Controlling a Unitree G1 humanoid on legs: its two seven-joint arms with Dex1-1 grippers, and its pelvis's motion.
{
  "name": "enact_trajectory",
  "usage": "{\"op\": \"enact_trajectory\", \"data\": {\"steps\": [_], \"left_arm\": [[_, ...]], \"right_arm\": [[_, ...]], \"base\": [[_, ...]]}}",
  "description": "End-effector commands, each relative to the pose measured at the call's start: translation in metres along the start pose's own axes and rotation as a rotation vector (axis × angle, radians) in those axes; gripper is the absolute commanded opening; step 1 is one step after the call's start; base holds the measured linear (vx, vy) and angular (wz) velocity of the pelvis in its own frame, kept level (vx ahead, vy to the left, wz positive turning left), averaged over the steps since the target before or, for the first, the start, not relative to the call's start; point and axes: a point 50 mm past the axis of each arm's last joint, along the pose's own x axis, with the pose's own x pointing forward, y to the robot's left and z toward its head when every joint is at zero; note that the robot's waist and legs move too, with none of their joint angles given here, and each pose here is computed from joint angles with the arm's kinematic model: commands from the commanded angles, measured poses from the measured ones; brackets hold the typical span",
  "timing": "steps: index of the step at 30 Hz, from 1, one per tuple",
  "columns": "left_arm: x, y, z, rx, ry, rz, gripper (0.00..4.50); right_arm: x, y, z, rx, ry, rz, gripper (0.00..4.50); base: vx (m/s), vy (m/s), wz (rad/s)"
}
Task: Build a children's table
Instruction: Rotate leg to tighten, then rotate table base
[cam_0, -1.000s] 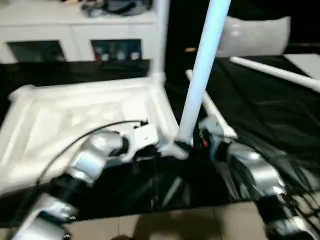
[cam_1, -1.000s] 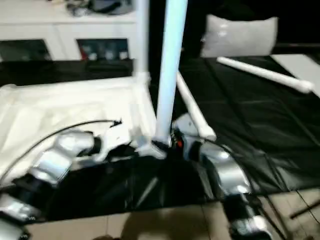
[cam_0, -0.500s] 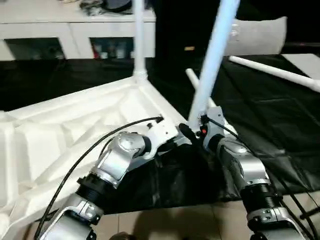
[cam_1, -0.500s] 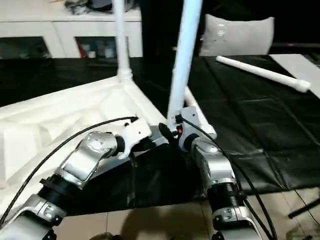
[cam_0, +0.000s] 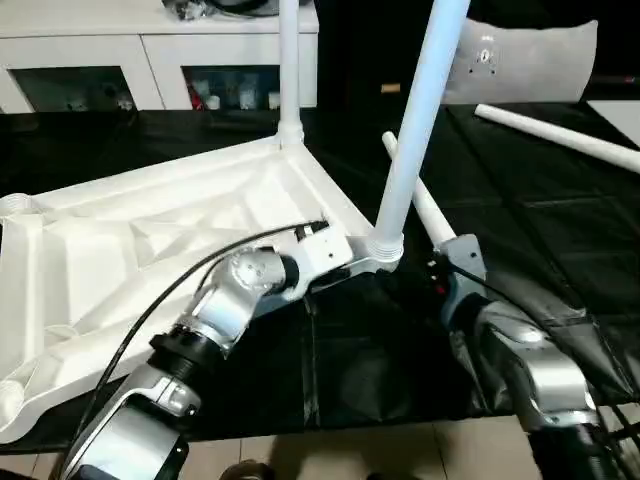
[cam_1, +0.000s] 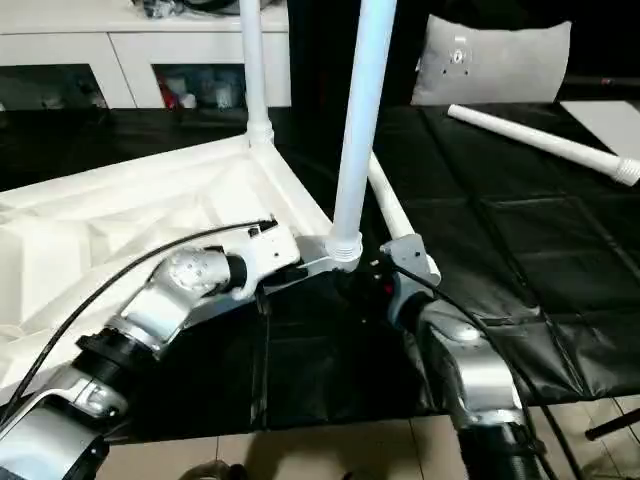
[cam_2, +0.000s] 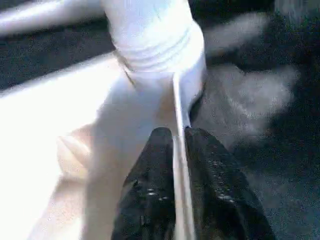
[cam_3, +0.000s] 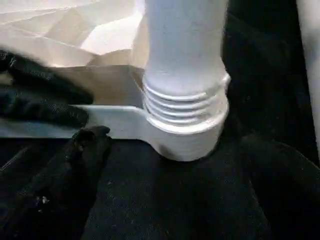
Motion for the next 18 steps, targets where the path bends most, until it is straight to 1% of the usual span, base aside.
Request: {"op": "enact_trajectory", "data": {"steps": [1, 5, 7, 9, 10, 11, 12, 13, 15, 17, 18], "left_arm": [[-0.013, 0.012, -0.001, -0.015, -0.003, 0.098, 0.87], [-0.03, 0.026, -0.008, -0.06, 0.023, 0.185, 0.87], [-0.053, 0.044, -0.015, -0.108, 0.055, 0.292, 0.87], [-0.077, 0.059, -0.025, -0.13, 0.117, 0.393, 0.87], [-0.077, 0.059, -0.025, -0.13, 0.117, 0.393, 0.87], [-0.089, 0.066, -0.033, -0.131, 0.168, 0.438, 0.6], [-0.107, 0.075, -0.046, -0.131, 0.253, 0.503, 0.51], [-0.113, 0.078, -0.05, -0.131, 0.282, 0.526, 0.51], [-0.137, 0.087, -0.065, -0.126, 0.4, 0.608, 0.45], [-0.157, 0.093, -0.08, -0.118, 0.508, 0.678, 0.16], [-0.166, 0.095, -0.088, -0.116, 0.563, 0.705, 0.11]], "right_arm": [[-0.002, 0.012, 0.004, -0.011, -0.004, 0.078, 4.5], [-0.003, 0.015, 0.004, -0.037, 0.011, 0.087, 4.5], [0.001, 0.016, 0.002, -0.054, 0.041, 0.096, 4.5], [0.005, 0.017, 0.002, -0.08, 0.062, 0.11, 4.5], [0.005, 0.017, 0.002, -0.08, 0.062, 0.11, 4.5], [0.008, 0.019, 0.001, -0.082, 0.07, 0.12, 4.5], [0.011, 0.022, 0.001, -0.087, 0.086, 0.139, 4.5], [0.013, 0.024, 0.0, -0.089, 0.091, 0.146, 4.5], [0.018, 0.028, -0.002, -0.097, 0.116, 0.169, 4.5], [0.023, 0.031, -0.005, -0.107, 0.14, 0.182, 4.5], [0.026, 0.032, -0.006, -0.11, 0.15, 0.187, 4.5]], "base": [[0.0, 0.0, 0.0], [0.0, 0.0, 0.0], [0.0, 0.0, 0.0], [0.0, 0.0, 0.0], [0.0, 0.0, 0.0], [0.0, 0.0, 0.0], [0.0, 0.0, 0.0], [0.0, 0.0, 0.0], [0.0, 0.0, 0.0], [0.0, 0.0, 0.0], [0.0, 0.0, 0.0]]}}
